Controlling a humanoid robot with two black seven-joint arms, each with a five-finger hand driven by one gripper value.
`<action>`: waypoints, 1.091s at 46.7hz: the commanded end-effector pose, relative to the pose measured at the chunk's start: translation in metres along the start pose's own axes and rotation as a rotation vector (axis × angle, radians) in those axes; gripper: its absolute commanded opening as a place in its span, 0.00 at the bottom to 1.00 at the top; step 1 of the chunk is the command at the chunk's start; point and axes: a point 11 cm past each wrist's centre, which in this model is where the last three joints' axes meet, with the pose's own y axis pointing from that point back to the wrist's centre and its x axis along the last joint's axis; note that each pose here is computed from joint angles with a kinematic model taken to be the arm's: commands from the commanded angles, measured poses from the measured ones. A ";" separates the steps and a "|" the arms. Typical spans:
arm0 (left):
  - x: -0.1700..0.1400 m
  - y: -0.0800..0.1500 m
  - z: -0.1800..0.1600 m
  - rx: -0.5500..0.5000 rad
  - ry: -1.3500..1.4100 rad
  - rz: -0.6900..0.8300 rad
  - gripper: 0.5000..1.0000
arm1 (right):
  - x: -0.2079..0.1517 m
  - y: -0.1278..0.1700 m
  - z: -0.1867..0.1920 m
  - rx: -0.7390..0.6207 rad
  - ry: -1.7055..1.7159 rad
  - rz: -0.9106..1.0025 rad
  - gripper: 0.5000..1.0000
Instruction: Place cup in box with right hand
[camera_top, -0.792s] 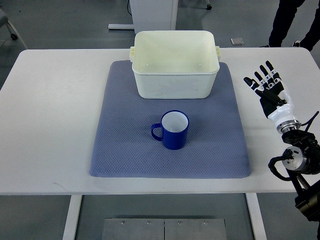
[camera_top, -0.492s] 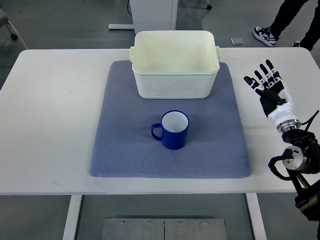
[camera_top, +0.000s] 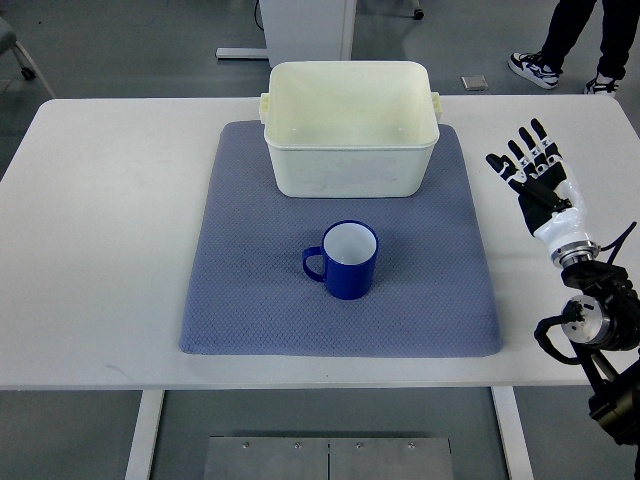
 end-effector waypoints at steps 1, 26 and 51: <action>0.000 0.000 0.000 0.000 0.000 0.000 1.00 | 0.002 0.000 -0.001 -0.007 0.012 -0.005 1.00; 0.000 0.000 0.000 0.000 0.000 0.000 1.00 | 0.001 -0.002 -0.005 -0.007 -0.035 -0.024 1.00; 0.000 0.000 0.000 0.000 0.000 0.000 1.00 | 0.001 -0.003 -0.009 0.003 -0.032 -0.023 1.00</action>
